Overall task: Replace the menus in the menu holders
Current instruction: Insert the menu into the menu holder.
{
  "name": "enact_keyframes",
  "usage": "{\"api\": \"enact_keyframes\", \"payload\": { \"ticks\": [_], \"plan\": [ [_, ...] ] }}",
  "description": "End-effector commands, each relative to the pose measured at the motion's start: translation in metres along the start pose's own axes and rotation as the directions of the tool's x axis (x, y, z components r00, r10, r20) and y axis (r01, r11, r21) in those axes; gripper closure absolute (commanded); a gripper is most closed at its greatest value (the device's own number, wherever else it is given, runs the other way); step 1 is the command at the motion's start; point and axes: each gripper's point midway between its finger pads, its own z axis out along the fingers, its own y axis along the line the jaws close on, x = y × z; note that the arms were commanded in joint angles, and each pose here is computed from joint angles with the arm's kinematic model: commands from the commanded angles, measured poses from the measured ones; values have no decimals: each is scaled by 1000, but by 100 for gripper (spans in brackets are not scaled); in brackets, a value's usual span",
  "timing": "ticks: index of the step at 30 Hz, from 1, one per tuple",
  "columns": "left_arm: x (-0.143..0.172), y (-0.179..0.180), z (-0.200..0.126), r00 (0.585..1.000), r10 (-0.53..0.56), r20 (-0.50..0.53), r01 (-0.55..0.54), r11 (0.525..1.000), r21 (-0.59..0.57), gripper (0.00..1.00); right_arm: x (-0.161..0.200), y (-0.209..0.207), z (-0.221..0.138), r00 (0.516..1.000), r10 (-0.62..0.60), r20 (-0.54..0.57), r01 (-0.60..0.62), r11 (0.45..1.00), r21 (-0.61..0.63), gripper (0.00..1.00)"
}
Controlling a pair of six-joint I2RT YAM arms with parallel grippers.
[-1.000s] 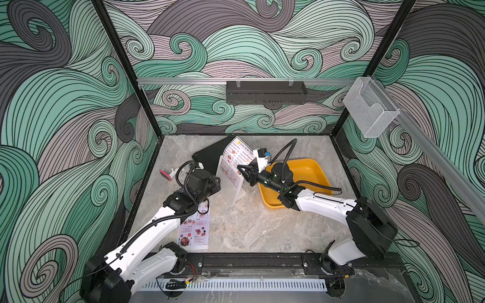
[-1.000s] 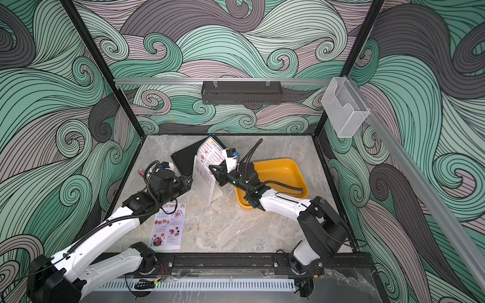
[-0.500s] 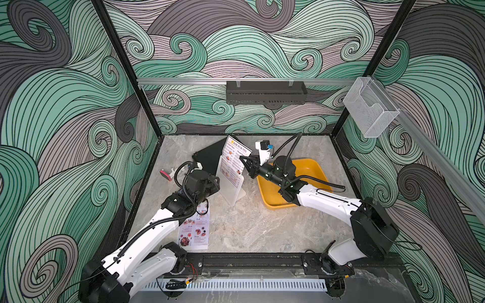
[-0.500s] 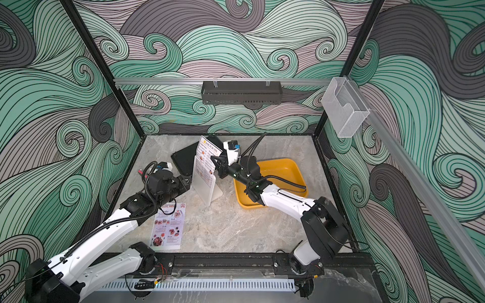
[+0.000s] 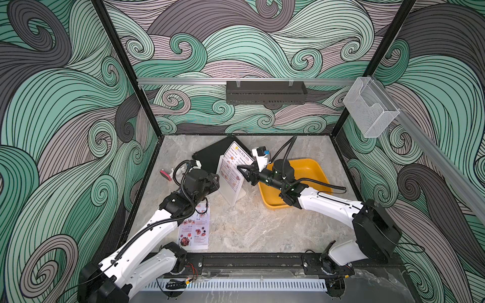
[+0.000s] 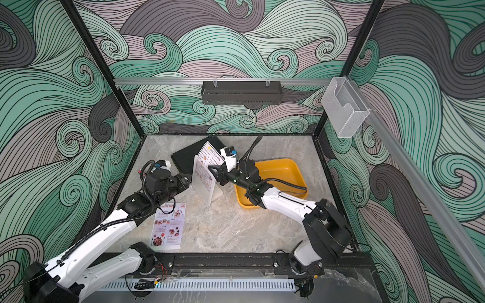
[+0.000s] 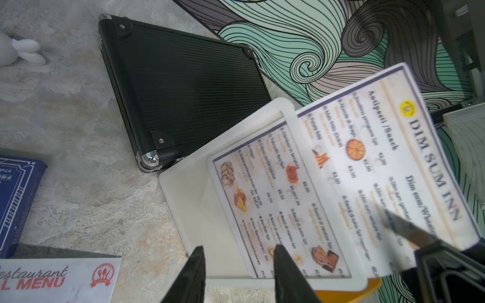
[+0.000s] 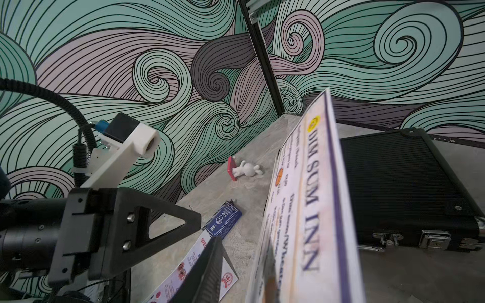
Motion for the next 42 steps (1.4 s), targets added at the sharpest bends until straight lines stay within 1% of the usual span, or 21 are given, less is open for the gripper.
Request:
{"api": "enact_keyframes", "payload": {
  "ticks": [1,4,8,10,12,14,16,19,20,21,22,25,27,31,33,38,42],
  "plan": [
    [-24,-19,-8,998,6,55,-8,999,36,57,-26,-1,4,998,-29,52,28,999,17,62],
    [-26,-22,-7,998,10,58,-12,999,39,57,-26,-2,5,998,-26,49,25,1000,18,70],
    [-31,-30,-7,998,9,58,-12,998,55,56,-12,3,5,1000,-19,-4,19,1000,-12,87],
    [-35,-36,-7,998,7,61,-12,998,69,55,-1,6,5,999,-13,-33,12,1000,-27,91],
    [-40,-45,-8,998,3,64,-8,996,86,54,9,9,3,998,-14,-59,11,999,-39,92],
    [-46,-54,-10,998,-3,65,-4,994,105,53,15,11,2,996,-20,-85,16,999,-45,90],
    [-52,-64,-10,998,-10,63,3,992,123,52,20,12,1,994,-29,-102,24,999,-47,85],
    [-61,-86,-10,998,-34,49,25,985,172,52,18,11,-2,993,-57,-106,54,998,-32,80],
    [-62,-93,-8,999,-40,35,33,982,185,51,15,11,-4,992,-73,-102,70,997,-28,74],
    [-65,-102,-7,999,-46,21,41,978,204,50,12,11,-6,991,-86,-98,85,996,-19,66],
    [-65,-109,-5,999,-50,6,48,975,215,49,9,10,-9,991,-95,-93,95,995,-10,63],
    [-65,-125,6,996,-74,-48,83,972,221,49,2,7,-17,991,-102,-83,104,995,13,57],
    [-61,-137,16,993,-68,-100,89,971,221,48,2,6,-22,990,-108,-93,110,994,26,54],
    [-52,-158,28,986,-44,-164,76,977,200,47,5,-1,-38,987,-117,-109,127,988,88,52],
    [-44,-160,41,981,-31,-189,61,986,154,47,3,-1,-50,986,-130,-108,142,984,111,52],
    [-32,-147,55,973,-26,-230,38,998,49,46,2,1,-72,985,-135,-108,149,979,139,51],
    [-22,-133,56,963,-13,-269,5,1000,-28,47,0,2,-87,986,-135,-97,150,976,160,51]
  ]
}}
